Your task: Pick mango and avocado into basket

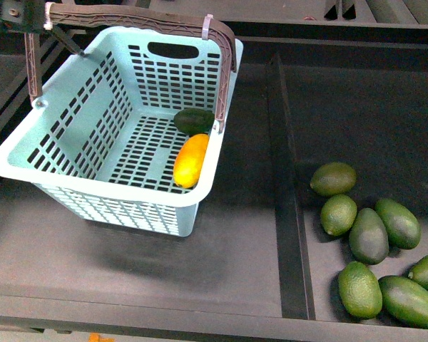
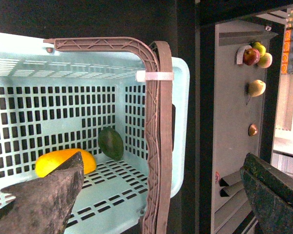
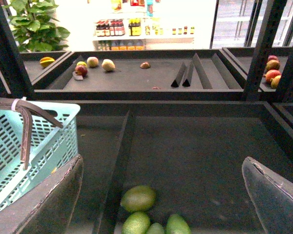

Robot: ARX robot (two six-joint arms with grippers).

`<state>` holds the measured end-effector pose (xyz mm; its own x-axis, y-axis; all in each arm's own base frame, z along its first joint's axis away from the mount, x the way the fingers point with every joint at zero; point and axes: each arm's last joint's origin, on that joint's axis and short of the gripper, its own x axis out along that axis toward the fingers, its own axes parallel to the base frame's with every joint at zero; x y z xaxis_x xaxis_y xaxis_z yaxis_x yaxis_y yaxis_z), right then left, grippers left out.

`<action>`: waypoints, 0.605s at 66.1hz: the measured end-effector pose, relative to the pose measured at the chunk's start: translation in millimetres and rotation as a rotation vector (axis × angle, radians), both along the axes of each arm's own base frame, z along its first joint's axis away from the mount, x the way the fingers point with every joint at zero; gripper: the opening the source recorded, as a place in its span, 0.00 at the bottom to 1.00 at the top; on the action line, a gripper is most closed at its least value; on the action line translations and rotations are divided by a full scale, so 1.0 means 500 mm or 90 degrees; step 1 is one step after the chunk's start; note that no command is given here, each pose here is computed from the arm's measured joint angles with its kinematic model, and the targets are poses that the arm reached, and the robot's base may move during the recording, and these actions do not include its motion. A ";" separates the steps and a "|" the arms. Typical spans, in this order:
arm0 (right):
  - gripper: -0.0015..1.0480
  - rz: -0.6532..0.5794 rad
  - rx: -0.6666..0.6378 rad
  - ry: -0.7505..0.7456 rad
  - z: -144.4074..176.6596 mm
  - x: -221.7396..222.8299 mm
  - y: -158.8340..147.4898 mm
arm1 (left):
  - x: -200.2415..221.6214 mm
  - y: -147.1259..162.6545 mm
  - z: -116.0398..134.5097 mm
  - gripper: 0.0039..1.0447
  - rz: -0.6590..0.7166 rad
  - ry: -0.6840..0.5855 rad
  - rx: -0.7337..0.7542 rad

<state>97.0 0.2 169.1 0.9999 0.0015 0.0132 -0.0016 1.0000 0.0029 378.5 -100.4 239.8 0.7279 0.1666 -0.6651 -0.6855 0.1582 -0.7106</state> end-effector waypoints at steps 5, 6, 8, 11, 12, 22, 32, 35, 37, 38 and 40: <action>0.92 0.000 0.000 0.000 0.000 0.000 0.000 | -0.011 -0.008 0.019 0.92 -0.013 -0.014 0.000; 0.92 0.000 0.000 0.000 0.000 0.000 0.000 | -0.012 -0.008 0.020 0.92 -0.015 -0.015 0.001; 0.92 0.000 0.000 0.000 0.000 0.000 0.000 | -0.014 -0.008 0.015 0.88 -0.080 -0.062 0.028; 0.92 -0.001 0.000 0.000 0.000 0.000 0.000 | -0.024 0.001 -0.004 0.79 -0.183 -0.156 0.100; 0.92 -0.001 0.000 0.000 0.000 0.000 0.000 | -0.031 0.007 -0.012 0.76 -0.208 -0.195 0.133; 0.92 -0.001 0.000 0.000 0.000 0.000 0.000 | -0.142 0.081 -0.042 0.45 -0.352 -0.356 0.615; 0.92 -0.001 0.000 0.000 0.000 0.000 0.000 | -0.233 0.125 -0.074 0.12 -0.400 -0.329 0.771; 0.92 -0.001 0.000 0.000 0.000 0.000 0.000 | -0.256 0.134 -0.088 0.02 -0.413 -0.319 0.782; 0.92 -0.001 0.000 0.000 0.000 0.000 0.000 | -0.267 0.138 -0.092 0.02 -0.416 -0.317 0.787; 0.92 -0.001 0.000 0.000 0.000 0.000 0.000 | -0.274 0.141 -0.094 0.02 -0.415 -0.315 0.789; 0.92 -0.001 0.000 0.000 0.000 0.000 0.000 | -0.288 0.147 -0.098 0.02 -0.415 -0.315 0.793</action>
<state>97.0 0.1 169.1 0.9999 -0.0004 0.0132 0.0003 1.0000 0.0029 234.6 -26.8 190.9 0.9999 -0.0072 -0.0138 0.0069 0.9996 -0.0260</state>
